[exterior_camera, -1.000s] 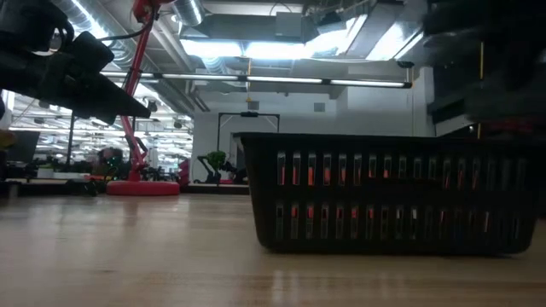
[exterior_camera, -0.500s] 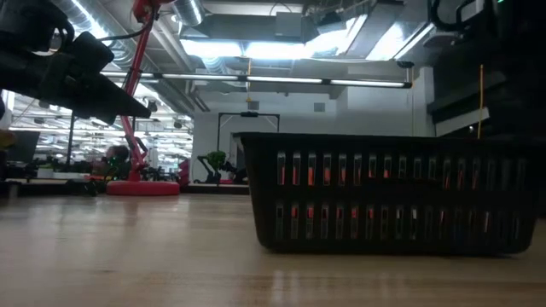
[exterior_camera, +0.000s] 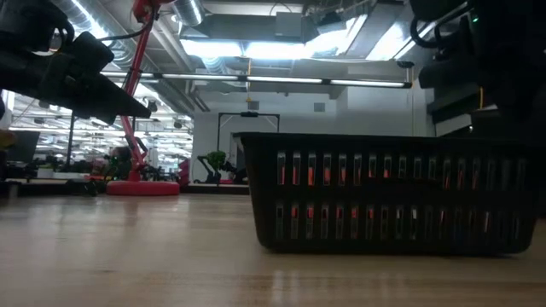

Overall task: Stack baskets by color
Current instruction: Stack the bottom right black bin on the right black bin, then stack the bottom black bin on the top black bin

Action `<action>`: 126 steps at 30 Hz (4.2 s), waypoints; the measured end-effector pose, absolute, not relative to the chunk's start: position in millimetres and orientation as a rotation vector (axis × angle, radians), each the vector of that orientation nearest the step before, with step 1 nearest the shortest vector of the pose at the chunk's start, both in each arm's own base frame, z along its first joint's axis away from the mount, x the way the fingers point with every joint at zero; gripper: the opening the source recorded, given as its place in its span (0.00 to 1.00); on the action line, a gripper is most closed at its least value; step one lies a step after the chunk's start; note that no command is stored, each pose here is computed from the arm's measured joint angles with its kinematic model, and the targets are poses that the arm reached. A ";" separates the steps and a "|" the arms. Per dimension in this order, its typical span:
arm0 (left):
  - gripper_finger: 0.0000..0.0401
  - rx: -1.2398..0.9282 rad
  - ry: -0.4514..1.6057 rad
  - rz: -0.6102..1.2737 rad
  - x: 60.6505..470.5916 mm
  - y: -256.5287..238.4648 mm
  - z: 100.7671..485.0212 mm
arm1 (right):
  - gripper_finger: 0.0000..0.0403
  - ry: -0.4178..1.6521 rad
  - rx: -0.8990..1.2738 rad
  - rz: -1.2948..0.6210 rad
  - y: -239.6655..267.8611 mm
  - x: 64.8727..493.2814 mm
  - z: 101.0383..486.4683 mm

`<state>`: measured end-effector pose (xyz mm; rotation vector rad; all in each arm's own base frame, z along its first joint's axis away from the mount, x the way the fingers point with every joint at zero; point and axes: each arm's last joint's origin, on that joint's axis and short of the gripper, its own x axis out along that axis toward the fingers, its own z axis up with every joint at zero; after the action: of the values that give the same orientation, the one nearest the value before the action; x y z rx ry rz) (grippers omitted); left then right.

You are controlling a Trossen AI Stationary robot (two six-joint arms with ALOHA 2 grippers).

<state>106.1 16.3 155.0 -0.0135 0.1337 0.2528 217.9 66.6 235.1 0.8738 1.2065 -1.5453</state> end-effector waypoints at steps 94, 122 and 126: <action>0.00 -0.022 0.131 0.254 106.1 16.3 155.2 | 0.27 1.267 0.250 0.115 211.9 368.9 213.2; 0.00 -0.022 0.131 0.254 106.1 16.3 155.2 | 0.01 1.372 0.361 -0.013 226.1 383.0 165.2; 0.00 -0.022 0.131 0.254 106.1 16.3 155.2 | 0.00 1.355 0.385 -0.027 236.4 383.7 185.1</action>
<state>106.1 16.3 155.2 -0.0219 0.1307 0.2539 383.7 236.4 185.1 0.3845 1.3553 -0.0274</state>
